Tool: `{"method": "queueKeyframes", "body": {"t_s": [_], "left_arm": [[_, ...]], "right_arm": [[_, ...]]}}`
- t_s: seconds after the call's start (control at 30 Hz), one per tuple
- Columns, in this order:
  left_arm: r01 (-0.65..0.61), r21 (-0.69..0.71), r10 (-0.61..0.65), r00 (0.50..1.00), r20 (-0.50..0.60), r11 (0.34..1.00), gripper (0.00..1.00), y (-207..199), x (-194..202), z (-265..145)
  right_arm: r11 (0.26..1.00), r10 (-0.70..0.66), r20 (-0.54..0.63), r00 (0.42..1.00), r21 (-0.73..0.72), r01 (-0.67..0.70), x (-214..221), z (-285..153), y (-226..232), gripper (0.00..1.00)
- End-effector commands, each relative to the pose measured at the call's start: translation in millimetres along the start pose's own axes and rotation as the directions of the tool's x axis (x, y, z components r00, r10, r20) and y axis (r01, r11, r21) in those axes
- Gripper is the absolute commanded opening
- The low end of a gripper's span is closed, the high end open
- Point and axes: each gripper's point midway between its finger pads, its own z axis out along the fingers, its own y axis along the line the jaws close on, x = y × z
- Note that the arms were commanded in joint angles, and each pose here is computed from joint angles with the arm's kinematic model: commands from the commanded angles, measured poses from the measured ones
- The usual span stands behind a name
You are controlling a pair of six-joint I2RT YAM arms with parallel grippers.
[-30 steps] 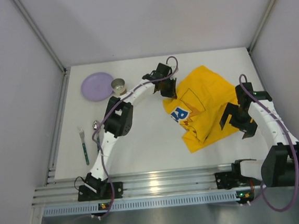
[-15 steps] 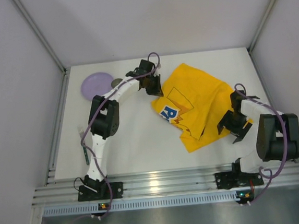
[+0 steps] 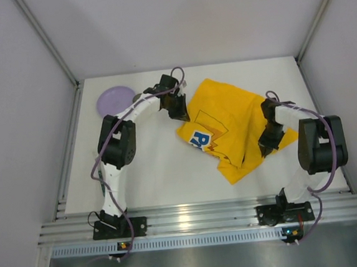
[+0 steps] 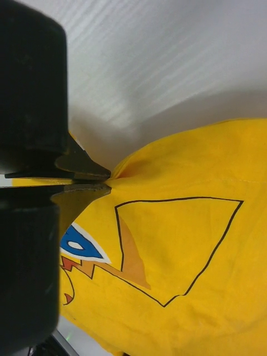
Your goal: Set the dinner table for one person
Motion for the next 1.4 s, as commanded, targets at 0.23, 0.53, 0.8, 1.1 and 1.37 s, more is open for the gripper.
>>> {"method": "queueKeyframes", "body": {"t_s": [0.23,0.53,0.8,1.1,1.37], "left_arm": [[0.103,-0.159,-0.107,0.994,-0.016,0.982,0.0,37.1,70.0,-91.7],[0.228,-0.255,-0.248,0.968,-0.048,0.94,0.0,58.9,143.8,-127.6],[0.285,-0.348,-0.33,0.941,-0.076,0.893,0.0,64.9,173.8,-150.0],[0.32,-0.388,-0.384,0.918,-0.096,0.864,0.35,62.0,183.7,-164.0],[0.315,-0.456,-0.293,0.949,0.119,0.832,0.89,66.9,111.9,-192.1]], "right_arm": [[0.981,-0.075,0.271,0.96,0.19,0.023,-105.0,-20.3,-23.7,0.0],[0.972,-0.161,0.201,0.966,0.2,0.12,-103.6,-3.7,-20.2,0.0],[0.977,-0.205,0.195,0.959,0.105,0.188,-99.2,-0.8,6.0,0.0],[0.942,-0.331,0.226,0.916,0.03,0.333,-73.2,-16.7,54.5,0.05],[0.93,-0.36,0.253,0.898,0.022,0.366,-56.1,-37.1,51.1,0.9]]}}
